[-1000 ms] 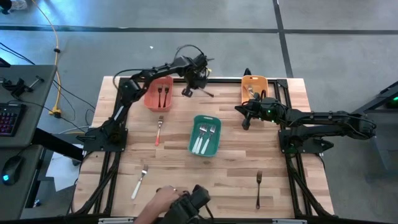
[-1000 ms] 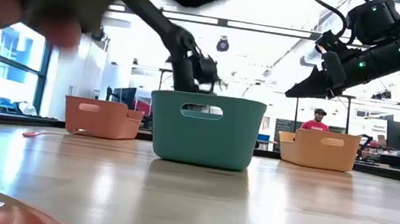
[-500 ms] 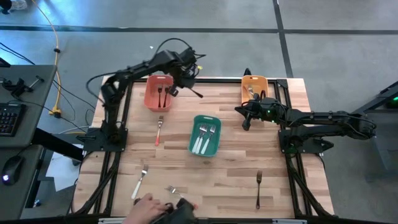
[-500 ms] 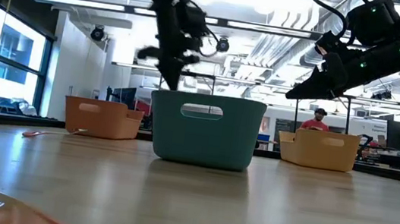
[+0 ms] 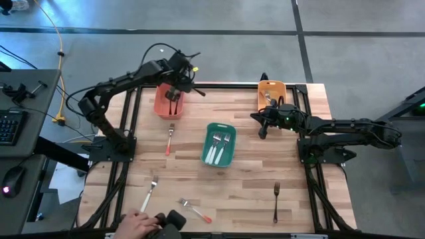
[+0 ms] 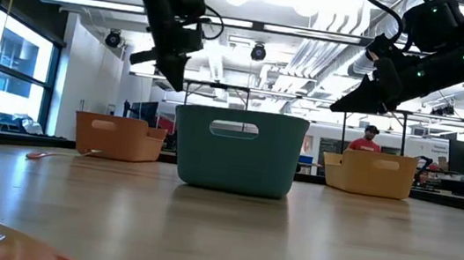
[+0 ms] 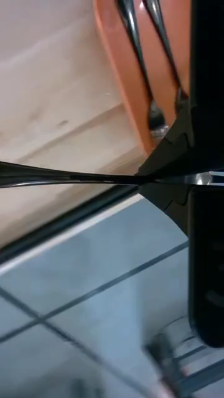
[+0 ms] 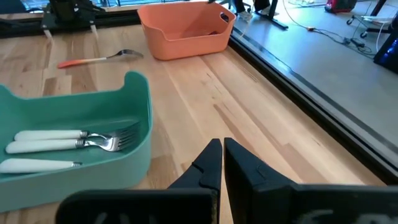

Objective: Sort silverware by color (type)
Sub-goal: Put the top black fork into the orange bin

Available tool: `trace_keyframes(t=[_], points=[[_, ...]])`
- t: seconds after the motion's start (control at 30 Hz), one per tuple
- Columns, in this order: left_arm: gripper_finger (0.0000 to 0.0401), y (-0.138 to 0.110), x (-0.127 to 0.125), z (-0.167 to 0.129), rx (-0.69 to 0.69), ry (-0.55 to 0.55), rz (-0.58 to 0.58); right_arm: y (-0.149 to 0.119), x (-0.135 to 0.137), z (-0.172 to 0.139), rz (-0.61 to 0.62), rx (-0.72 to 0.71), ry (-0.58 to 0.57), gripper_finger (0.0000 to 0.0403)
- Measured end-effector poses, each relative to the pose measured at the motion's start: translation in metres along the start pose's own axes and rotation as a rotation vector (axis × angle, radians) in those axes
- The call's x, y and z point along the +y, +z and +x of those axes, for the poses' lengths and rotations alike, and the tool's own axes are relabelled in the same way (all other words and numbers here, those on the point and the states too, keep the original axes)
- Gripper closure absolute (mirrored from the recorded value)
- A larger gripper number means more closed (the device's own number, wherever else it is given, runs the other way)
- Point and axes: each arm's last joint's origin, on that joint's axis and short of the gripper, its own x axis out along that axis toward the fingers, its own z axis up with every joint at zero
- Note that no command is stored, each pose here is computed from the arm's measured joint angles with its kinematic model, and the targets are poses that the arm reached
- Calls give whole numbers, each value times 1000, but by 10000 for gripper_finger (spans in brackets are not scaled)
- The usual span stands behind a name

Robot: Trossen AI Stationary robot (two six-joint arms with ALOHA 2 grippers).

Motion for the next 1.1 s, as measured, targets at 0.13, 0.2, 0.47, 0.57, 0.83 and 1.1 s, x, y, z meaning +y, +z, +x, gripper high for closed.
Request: trace_keyframes(t=[0.13, 0.2, 0.47, 0.57, 0.83, 1.1], points=[[400, -5, -3, 1, 54, -31, -1, 1, 0, 0, -36, -6, -1, 403], [400, -6, -8, 4, 108, -55, 24, 1, 0, 0, -52, -15, -2, 403], [398, -17, -37, 24, 346, -169, 196, 4, 0, 0, -70, -38, 18, 403], [398, -22, -47, 32, 360, -216, 252, 4, 1, 0, -71, -40, 44, 403], [397, -23, -54, 34, 351, -267, 291, 4, 1, 0, -71, -39, 50, 403], [396, -27, -55, 34, 348, -288, 309, 4, 1, 0, -74, -40, 49, 403]])
